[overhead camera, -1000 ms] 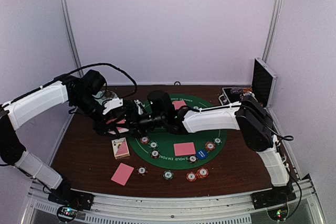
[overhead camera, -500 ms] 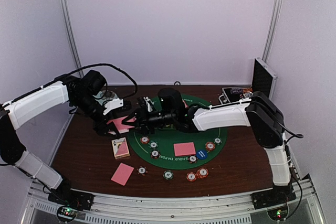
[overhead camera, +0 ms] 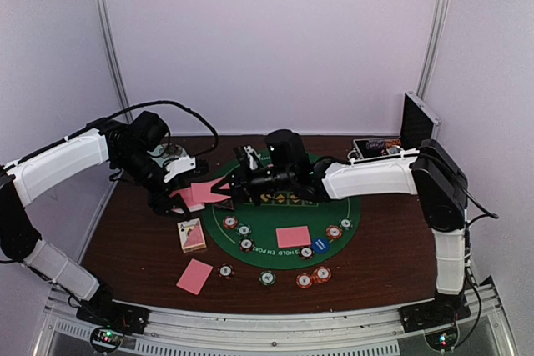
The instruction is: Distribute texas hold em gaming equipment
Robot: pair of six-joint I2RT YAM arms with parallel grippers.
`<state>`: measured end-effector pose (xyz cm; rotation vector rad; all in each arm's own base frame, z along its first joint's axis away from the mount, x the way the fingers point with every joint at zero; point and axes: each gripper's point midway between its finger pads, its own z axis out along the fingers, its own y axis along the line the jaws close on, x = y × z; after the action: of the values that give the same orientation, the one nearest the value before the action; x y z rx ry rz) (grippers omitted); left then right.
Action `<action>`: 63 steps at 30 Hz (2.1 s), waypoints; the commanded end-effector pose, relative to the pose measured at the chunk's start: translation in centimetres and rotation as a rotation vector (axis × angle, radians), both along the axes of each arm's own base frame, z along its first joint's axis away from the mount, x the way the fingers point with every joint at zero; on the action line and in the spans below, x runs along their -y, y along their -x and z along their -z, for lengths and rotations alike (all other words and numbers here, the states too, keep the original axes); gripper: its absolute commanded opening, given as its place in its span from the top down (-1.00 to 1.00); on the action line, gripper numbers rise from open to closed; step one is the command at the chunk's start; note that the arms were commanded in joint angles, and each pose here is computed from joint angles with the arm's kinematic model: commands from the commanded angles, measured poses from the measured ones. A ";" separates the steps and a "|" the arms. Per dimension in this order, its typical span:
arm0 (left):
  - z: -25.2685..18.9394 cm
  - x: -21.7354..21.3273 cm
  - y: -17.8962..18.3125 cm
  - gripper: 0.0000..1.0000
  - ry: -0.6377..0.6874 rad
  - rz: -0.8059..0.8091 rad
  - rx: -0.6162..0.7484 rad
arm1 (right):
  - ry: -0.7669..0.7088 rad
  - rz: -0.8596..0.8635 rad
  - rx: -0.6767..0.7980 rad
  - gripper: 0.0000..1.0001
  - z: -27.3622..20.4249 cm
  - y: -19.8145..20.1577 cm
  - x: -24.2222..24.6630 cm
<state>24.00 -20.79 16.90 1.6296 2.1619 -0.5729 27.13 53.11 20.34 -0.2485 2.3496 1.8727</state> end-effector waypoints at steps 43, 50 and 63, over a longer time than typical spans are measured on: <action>-1.3 0.5 -0.2 1.00 0.043 0.013 0.050 | 0.472 0.427 0.038 0.76 10.3 -27.7 20.0; -1.4 0.6 -0.1 1.00 0.047 0.014 0.049 | 0.549 0.431 0.057 0.56 11.4 -28.0 20.8; -1.3 0.4 0.2 1.00 0.043 0.014 0.044 | 0.553 0.448 0.171 0.29 4.8 -26.5 22.1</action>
<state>23.98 -20.80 17.04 1.6281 2.1567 -0.5719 54.32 31.37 8.90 0.1165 2.6041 0.9336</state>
